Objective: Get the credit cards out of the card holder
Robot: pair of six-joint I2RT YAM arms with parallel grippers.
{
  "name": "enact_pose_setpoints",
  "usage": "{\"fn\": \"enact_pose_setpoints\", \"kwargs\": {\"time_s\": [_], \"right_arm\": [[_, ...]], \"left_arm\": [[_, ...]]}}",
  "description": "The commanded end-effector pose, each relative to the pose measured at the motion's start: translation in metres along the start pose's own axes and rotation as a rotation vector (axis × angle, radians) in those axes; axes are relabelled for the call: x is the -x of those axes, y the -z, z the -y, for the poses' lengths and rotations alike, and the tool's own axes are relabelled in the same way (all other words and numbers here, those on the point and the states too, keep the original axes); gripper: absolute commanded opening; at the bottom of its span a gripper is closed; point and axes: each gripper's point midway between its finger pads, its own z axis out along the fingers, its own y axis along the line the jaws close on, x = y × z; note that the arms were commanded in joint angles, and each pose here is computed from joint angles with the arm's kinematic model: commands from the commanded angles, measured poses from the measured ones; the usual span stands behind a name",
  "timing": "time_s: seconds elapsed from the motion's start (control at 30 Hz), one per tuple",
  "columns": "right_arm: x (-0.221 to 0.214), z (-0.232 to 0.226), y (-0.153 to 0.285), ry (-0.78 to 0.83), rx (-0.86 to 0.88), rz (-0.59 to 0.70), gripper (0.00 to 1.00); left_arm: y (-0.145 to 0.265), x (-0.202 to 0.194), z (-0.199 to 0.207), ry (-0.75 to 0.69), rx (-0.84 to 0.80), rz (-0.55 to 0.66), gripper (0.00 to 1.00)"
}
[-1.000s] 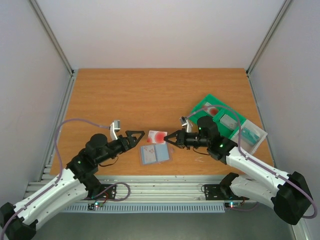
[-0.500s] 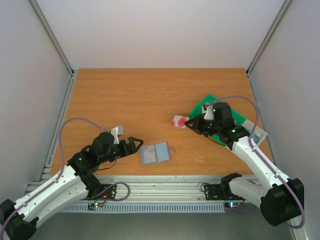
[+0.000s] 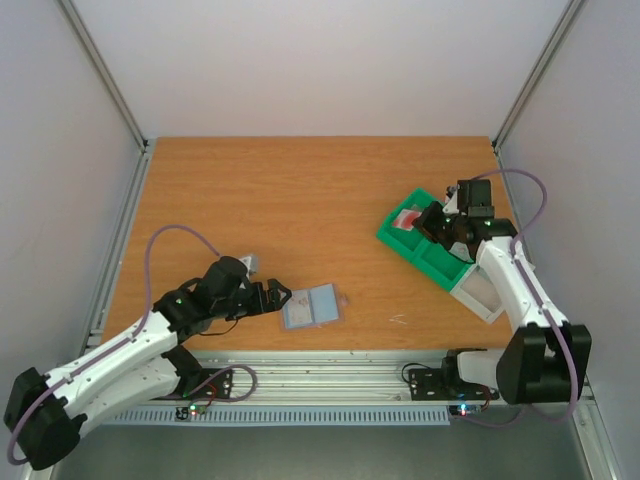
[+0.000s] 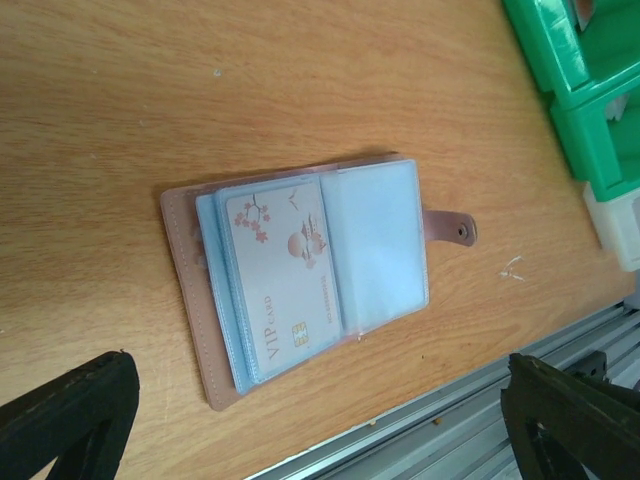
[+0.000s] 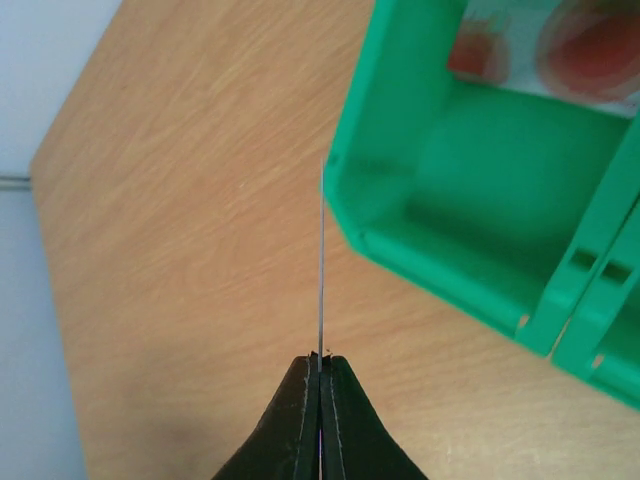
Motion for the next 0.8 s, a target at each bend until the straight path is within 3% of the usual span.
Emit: {"fn": "enact_pose_setpoints", "kwargs": {"time_s": [0.0, 0.43, 0.77], "right_arm": [[0.034, 0.024, -0.005, 0.007, -0.111, 0.055, 0.01], [0.078, 0.058, -0.043, -0.021, -0.181, 0.04, 0.01], [0.097, 0.061, -0.06, -0.05, -0.139, 0.05, 0.01]], "left_arm": [[0.001, -0.002, 0.01, -0.046, -0.015, -0.045, 0.99], [0.001, -0.003, 0.0, -0.014, -0.007, -0.008, 0.99], [-0.003, -0.004, -0.001, 0.0, -0.005, -0.013, 0.99]]}}
